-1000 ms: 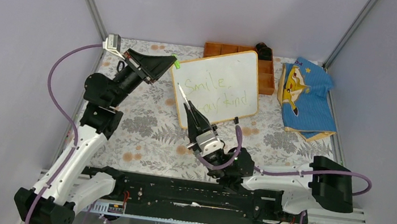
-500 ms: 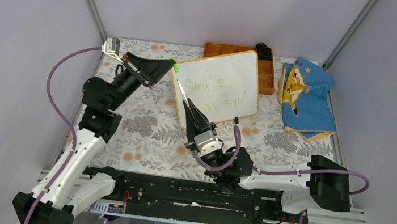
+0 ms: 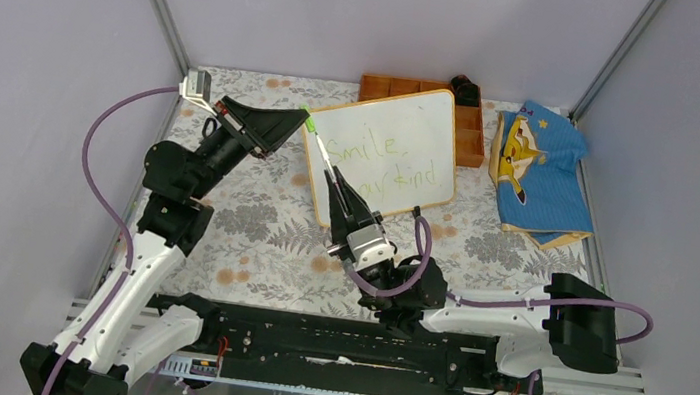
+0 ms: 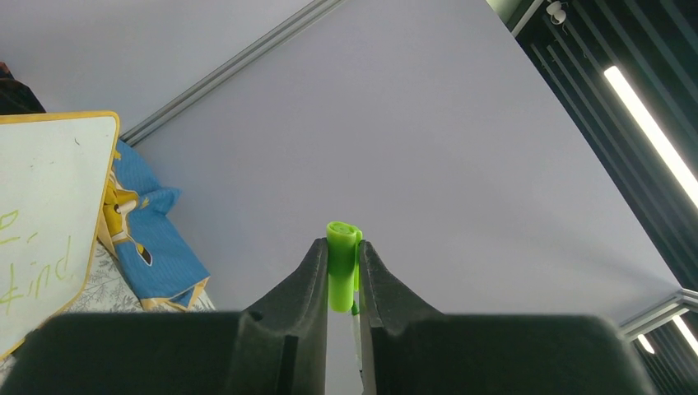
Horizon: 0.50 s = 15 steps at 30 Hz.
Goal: Write a sentence on the whiteboard
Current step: Close the pen cap at the center of the board.
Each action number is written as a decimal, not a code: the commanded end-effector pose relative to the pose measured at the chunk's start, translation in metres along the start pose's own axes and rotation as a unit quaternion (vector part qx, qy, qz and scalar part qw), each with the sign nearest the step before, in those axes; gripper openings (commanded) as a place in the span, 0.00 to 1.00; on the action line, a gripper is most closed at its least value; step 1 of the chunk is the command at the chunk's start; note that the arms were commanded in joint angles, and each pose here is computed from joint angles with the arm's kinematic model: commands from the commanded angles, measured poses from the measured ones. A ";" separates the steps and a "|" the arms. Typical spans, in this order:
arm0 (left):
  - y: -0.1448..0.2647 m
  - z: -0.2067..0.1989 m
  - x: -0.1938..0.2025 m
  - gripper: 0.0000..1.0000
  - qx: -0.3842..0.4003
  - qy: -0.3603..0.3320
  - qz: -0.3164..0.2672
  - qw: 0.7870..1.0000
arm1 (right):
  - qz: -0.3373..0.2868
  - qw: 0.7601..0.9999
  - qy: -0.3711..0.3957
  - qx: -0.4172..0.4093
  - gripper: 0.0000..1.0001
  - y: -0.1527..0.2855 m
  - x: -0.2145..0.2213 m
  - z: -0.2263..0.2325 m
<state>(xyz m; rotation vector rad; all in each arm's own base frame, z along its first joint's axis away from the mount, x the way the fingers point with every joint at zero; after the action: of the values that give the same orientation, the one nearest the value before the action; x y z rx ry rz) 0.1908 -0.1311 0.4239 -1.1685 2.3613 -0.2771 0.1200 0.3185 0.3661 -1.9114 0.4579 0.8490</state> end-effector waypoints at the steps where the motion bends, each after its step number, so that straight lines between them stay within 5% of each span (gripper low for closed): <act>1: 0.003 -0.008 0.003 0.00 0.026 -0.005 0.007 1.000 | -0.042 0.994 -0.068 0.074 0.00 -0.009 -0.024 -0.019; 15: 0.003 -0.011 0.003 0.00 0.029 -0.007 0.008 1.000 | -0.034 0.995 -0.064 0.069 0.00 -0.009 -0.020 -0.015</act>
<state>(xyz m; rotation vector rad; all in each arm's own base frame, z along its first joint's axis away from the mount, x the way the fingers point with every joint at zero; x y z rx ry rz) 0.1900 -0.1323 0.4229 -1.1618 2.3685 -0.2778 0.1204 0.3207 0.3632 -1.9096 0.4636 0.8595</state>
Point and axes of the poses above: each gripper's point midway between its finger pads, its own y axis back along the fingers, its own z axis along the line the jaws close on, x = y × z, the point moved 9 cm from there along y, back along the fingers, and after that the axes turned 5 degrees about y, right-handed, at the moved point
